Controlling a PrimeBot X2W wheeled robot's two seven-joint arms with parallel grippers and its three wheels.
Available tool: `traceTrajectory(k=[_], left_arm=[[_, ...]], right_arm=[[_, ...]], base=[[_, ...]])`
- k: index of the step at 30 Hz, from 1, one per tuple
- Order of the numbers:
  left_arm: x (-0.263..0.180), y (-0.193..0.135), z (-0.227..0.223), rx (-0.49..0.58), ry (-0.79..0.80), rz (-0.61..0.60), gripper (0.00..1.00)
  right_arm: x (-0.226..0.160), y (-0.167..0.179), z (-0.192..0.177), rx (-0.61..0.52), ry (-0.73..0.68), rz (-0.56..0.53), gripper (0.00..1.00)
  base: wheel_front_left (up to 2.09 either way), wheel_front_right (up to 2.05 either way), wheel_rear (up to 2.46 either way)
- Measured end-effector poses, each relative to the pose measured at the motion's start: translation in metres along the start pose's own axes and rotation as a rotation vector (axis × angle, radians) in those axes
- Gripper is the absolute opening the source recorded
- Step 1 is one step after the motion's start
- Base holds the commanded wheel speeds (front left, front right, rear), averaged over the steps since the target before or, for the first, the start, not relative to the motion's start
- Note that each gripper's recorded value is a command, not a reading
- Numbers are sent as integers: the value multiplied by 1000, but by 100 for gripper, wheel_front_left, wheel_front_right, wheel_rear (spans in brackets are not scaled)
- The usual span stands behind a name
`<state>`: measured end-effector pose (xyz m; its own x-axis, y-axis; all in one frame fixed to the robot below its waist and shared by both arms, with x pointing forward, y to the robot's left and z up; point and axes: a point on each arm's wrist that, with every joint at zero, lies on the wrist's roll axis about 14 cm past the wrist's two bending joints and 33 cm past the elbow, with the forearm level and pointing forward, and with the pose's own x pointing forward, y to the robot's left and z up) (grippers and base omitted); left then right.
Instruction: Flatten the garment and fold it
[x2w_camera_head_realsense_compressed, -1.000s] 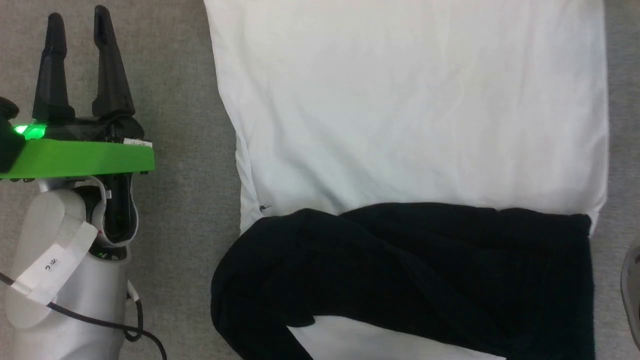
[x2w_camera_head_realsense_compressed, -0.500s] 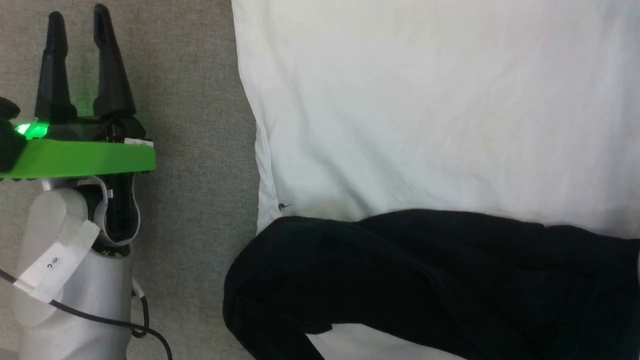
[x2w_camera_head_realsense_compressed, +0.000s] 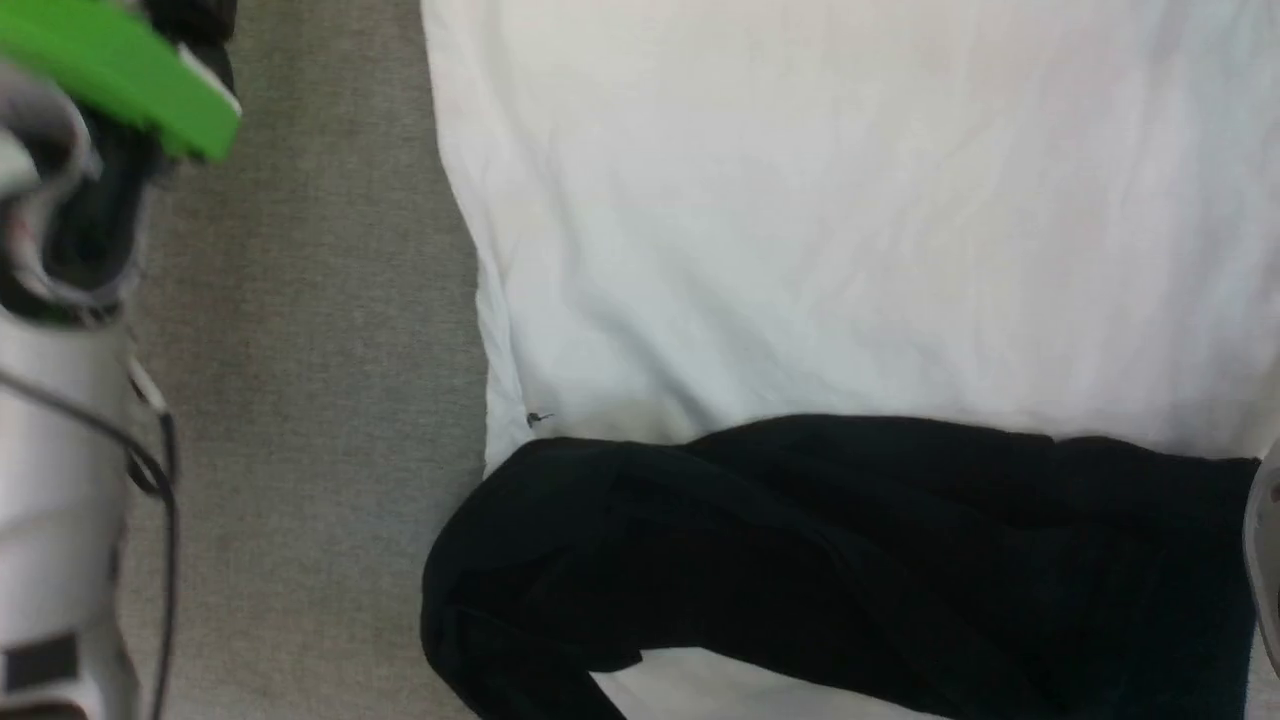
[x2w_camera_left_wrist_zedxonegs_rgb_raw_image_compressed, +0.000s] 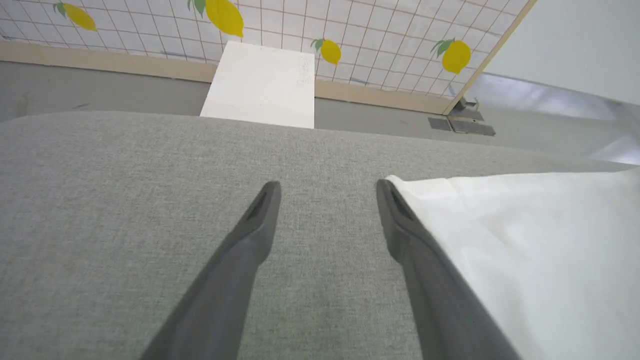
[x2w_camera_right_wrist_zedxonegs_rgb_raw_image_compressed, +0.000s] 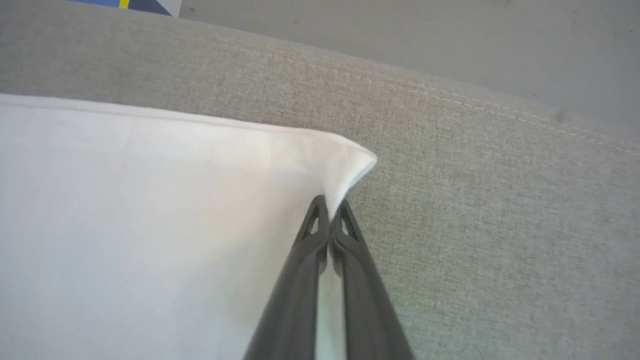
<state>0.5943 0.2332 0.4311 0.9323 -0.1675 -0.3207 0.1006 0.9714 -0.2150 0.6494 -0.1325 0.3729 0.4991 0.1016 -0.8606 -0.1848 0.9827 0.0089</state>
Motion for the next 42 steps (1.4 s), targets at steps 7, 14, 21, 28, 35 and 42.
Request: traceTrajectory(k=[7,14,21,28,35,42], left_arm=[[40,-28,6,46,345,-53,100],[50,-49,-35,75,626,-86,100],[54,-35,-61,129,732,-32,100],[59,-39,-70,98,738,-63,63],[62,-56,-75,51,735,-131,0],[69,-62,-55,22,617,-150,0]], right_arm=[[-11,2,9,-58,-38,13,0],[-11,-5,5,-88,-27,1,0],[-4,-11,-3,-95,-12,-3,0],[0,-15,-5,-95,-12,-9,0],[2,-15,-6,-94,-12,-9,0],[-5,-14,-1,-91,-50,-8,0]], base=[[0,0,0],[0,0,0],[0,0,0],[0,0,0],[0,0,0],[0,0,0]])
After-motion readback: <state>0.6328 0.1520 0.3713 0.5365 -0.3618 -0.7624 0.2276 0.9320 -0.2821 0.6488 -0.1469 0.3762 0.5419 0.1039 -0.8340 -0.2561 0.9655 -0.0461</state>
